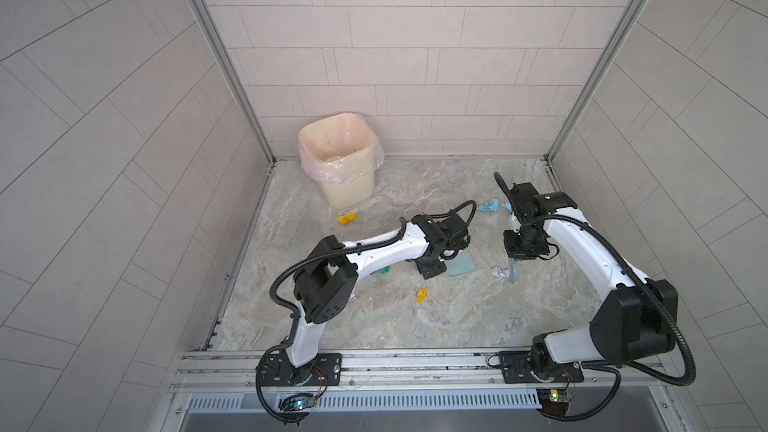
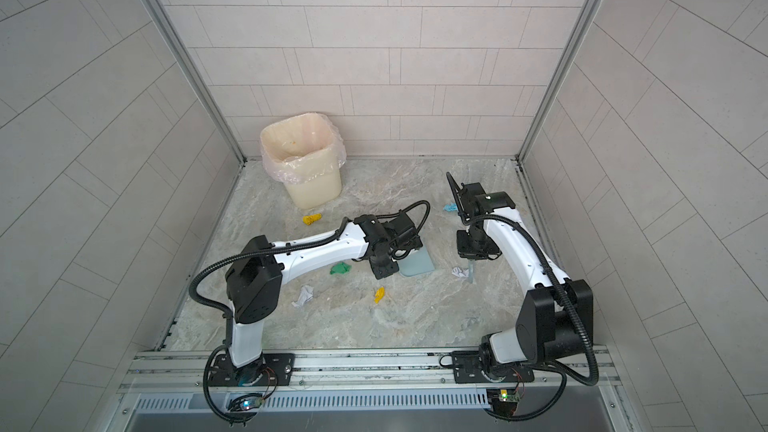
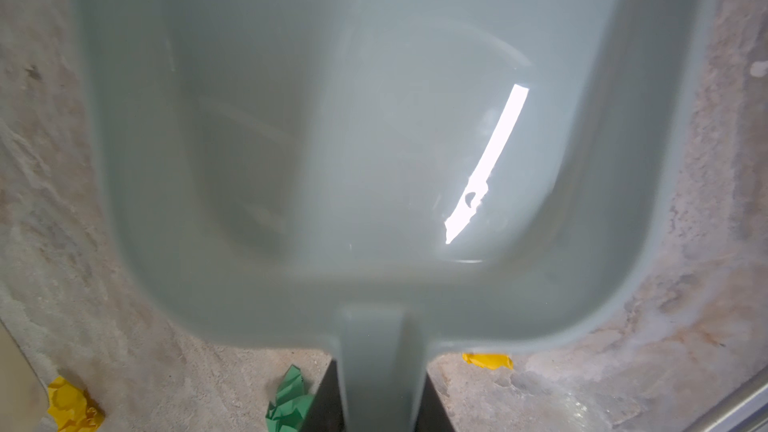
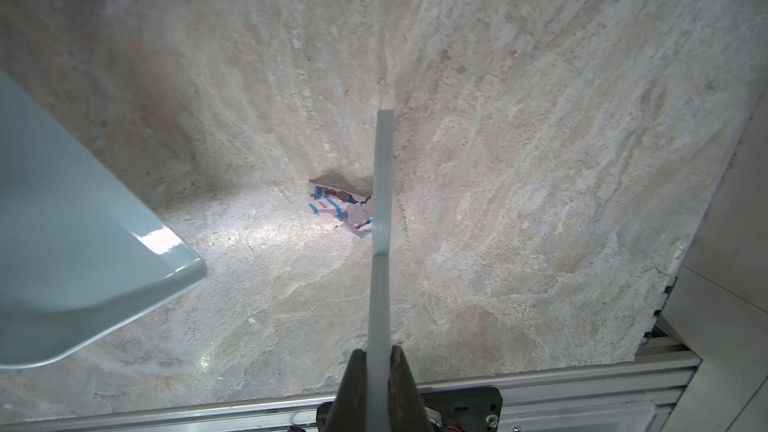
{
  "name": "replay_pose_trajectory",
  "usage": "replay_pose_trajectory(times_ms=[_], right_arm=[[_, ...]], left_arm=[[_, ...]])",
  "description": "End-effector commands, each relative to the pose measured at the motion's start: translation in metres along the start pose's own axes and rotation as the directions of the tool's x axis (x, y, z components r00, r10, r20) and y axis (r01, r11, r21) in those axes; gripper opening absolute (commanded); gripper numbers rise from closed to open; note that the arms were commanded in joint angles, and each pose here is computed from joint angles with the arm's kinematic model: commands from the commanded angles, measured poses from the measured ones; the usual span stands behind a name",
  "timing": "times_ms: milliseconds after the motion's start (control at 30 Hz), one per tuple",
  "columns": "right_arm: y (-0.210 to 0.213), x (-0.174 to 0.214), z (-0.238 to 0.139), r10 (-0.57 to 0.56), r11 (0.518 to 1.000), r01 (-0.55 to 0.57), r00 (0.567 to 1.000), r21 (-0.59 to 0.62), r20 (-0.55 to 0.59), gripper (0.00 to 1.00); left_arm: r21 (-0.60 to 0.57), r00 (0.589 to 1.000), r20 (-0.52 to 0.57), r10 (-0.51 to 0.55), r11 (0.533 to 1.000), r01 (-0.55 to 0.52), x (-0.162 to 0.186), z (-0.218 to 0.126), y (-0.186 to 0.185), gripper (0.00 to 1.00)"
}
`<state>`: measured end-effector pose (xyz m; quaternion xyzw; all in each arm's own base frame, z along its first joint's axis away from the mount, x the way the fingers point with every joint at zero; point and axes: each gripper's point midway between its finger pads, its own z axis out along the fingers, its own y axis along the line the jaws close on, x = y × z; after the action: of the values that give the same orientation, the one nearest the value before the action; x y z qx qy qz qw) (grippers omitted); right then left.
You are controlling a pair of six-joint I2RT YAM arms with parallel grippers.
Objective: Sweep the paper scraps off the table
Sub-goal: 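Lower the empty dustpan beside the second printed paper while the right brings the brush, then sweep the pink-and-blue printed paper into the dustpan with the right gripper's brush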
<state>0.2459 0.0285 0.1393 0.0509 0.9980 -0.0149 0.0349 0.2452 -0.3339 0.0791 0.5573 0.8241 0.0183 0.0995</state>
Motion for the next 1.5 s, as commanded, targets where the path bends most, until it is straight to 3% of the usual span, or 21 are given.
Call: replay_pose_trajectory(times_ms=[0,167,433,1467], right_arm=[[0.016,0.002,-0.010,-0.013,0.998,0.013,1.000,-0.060,0.010,0.00],[-0.006,0.004,-0.017,-0.064,0.997,0.063,0.998,0.048,0.019,0.00],[-0.014,-0.002,-0.015,-0.132,0.987,0.133,0.991,0.091,-0.016,0.00],[0.017,0.006,-0.002,-0.232,0.973,0.231,0.968,-0.024,-0.096,0.00]], left_arm=[[0.059,1.000,-0.003,-0.004,0.998,0.004,0.003,0.000,-0.016,0.00],[0.104,0.999,-0.040,0.008,0.995,-0.004,0.011,0.007,-0.034,0.00],[0.158,0.997,-0.066,0.032,0.987,-0.021,0.006,0.020,-0.052,0.00],[0.143,0.988,-0.150,0.024,0.990,-0.003,-0.008,0.046,-0.048,0.00]])
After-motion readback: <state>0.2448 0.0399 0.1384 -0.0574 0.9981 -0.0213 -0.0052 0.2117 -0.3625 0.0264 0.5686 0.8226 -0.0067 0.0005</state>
